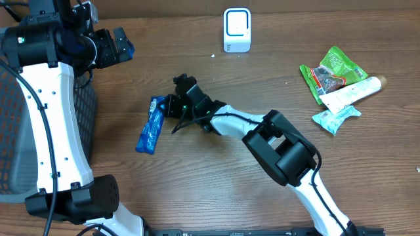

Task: Scan the item barcode
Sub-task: 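Grasp the blue packet with the right gripper and lift it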

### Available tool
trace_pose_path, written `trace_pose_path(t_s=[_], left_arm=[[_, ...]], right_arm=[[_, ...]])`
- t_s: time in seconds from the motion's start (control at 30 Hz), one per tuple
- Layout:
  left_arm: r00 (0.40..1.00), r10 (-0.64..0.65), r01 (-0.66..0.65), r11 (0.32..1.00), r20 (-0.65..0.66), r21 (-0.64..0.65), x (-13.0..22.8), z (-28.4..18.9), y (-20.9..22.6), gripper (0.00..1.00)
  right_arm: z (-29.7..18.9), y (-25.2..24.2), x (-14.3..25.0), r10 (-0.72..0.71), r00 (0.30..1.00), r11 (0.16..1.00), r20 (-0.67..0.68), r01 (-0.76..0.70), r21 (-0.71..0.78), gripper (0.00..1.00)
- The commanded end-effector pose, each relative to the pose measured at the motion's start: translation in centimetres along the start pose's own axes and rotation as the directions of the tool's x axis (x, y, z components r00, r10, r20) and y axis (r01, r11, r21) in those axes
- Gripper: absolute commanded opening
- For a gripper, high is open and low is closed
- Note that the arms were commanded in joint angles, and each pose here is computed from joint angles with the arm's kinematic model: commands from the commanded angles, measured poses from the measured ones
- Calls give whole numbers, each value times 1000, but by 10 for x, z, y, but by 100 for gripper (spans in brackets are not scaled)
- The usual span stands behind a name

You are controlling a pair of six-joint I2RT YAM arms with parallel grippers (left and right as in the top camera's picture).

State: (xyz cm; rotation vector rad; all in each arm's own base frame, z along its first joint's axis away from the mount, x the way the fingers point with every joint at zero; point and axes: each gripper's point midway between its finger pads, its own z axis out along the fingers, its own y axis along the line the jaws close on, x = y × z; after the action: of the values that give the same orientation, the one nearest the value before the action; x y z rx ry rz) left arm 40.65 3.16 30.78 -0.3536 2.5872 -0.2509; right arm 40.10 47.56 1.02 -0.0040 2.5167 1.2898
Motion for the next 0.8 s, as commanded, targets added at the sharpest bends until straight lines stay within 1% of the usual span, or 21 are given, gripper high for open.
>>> trace_pose_path(t_s=[0.0, 0.07, 0.17, 0.2, 0.23, 0.3, 0.33, 0.47, 0.57, 0.67, 0.7, 0.77], left_arm=[[1000, 14, -14, 1000, -1, -6, 1, 1, -1, 100], [1000, 13, -13, 1000, -1, -6, 1, 1, -1, 100], [1000, 13, -13, 1000, -1, -6, 0, 1, -1, 100], [1000, 13, -13, 1000, -1, -6, 1, 1, -1, 100], [1000, 13, -13, 1000, -1, -6, 1, 1, -1, 100], [1000, 14, -14, 1000, -1, -6, 1, 1, -1, 100], [1000, 13, -13, 1000, -1, -6, 1, 1, -1, 100], [1000, 14, -14, 1000, -1, -6, 0, 1, -1, 100], [1000, 14, -14, 1000, -1, -6, 1, 1, -1, 100], [1000, 14, -14, 1000, -1, -6, 1, 1, -1, 100], [1000, 13, -13, 1000, -1, -7, 1, 1, -1, 100], [1000, 13, -13, 1000, -1, -6, 0, 1, -1, 100]], right_arm=[[-13, -44, 25, 117, 958, 988, -263, -140, -69, 5], [-39, -45, 6, 136, 934, 968, -332, -197, -158, 4], [-70, -39, -10, 114, 909, 935, -400, -234, -265, 4], [-79, -36, -14, 91, 905, 925, -416, -231, -300, 4], [-98, -27, -21, 32, 902, 905, -430, -209, -371, 4], [-121, -15, -31, -27, 901, 878, -434, -186, -441, 4], [-139, -3, -41, -74, 909, 860, -411, -150, -487, 4], [-183, 36, -64, -206, 928, 816, -311, -13, -578, 4], [-227, 73, -84, -312, 933, 771, -180, 137, -622, 4], [-254, 89, -105, -342, 938, 765, -65, 238, -599, 4], [-256, 89, -108, -338, 940, 771, -48, 248, -586, 4], [-255, 79, -121, -295, 955, 829, -2, 255, -497, 4]])
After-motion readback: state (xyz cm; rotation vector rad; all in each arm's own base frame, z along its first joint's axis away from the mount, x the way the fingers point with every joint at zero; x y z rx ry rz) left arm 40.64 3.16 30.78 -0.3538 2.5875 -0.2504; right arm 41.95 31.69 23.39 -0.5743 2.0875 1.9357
